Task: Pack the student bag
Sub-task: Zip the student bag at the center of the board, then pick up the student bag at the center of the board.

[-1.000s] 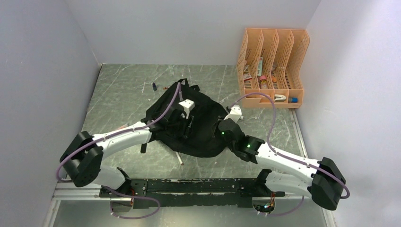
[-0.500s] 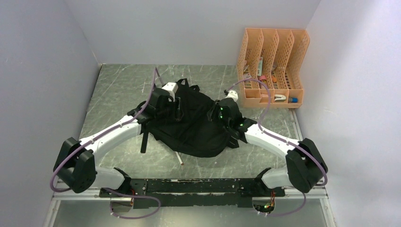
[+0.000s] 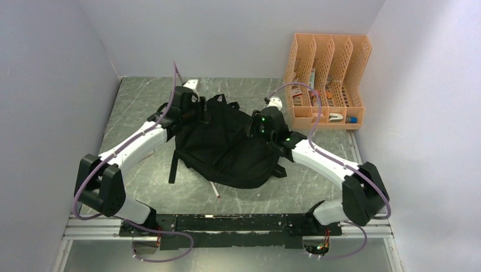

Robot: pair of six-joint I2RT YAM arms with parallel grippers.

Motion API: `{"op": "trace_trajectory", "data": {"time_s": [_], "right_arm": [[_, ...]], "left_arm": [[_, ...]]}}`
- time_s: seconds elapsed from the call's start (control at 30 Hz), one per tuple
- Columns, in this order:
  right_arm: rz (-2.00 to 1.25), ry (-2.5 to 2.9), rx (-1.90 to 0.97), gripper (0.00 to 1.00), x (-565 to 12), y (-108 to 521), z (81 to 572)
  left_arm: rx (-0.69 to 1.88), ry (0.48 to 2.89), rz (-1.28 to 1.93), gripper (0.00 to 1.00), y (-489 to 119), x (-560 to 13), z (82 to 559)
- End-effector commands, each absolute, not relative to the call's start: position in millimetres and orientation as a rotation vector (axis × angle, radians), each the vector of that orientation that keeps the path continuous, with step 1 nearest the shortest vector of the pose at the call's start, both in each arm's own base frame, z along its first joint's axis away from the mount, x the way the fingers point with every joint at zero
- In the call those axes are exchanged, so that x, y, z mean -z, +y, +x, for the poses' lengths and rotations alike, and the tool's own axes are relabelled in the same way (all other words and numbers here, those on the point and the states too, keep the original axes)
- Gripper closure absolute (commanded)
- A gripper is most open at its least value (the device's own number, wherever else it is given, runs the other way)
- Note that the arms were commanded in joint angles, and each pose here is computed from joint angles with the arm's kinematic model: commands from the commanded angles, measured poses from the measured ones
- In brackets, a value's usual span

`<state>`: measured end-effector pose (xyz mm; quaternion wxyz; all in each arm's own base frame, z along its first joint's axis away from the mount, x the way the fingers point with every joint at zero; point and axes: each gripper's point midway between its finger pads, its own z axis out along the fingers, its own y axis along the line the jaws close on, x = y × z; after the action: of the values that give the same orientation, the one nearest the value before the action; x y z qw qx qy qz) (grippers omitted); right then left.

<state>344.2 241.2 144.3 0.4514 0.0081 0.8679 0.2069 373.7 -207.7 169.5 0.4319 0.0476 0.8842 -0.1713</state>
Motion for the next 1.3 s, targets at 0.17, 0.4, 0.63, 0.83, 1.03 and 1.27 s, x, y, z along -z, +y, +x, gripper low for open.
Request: {"op": "trace_trajectory", "data": {"time_s": [0.17,0.4,0.63,0.83,1.03,1.27], "right_arm": [[0.259,2.116,-0.182,0.46,-173.8,141.5,302.1],[0.5,2.271,-0.319,0.38,-133.3,134.7,247.3],[0.517,2.369,-0.331,0.35,-95.5,138.9,232.1],[0.49,2.412,-0.315,0.34,-71.8,141.6,230.0],[0.464,2.433,-0.37,0.37,-53.9,156.3,236.1],[0.429,2.417,-0.401,0.62,-47.0,164.3,243.8]], "left_arm": [[0.313,2.18,0.097,0.43,-172.3,-176.7,389.7],[0.304,2.188,0.153,0.41,-178.8,-168.6,402.1],[0.28,2.229,0.253,0.36,-186.1,-154.3,414.5],[0.284,2.273,0.315,0.34,-192.5,-131.0,418.7],[0.253,2.326,0.359,0.34,-195.7,-108.8,428.8],[0.253,2.384,0.387,0.55,-196.4,-95.2,423.6]]}}
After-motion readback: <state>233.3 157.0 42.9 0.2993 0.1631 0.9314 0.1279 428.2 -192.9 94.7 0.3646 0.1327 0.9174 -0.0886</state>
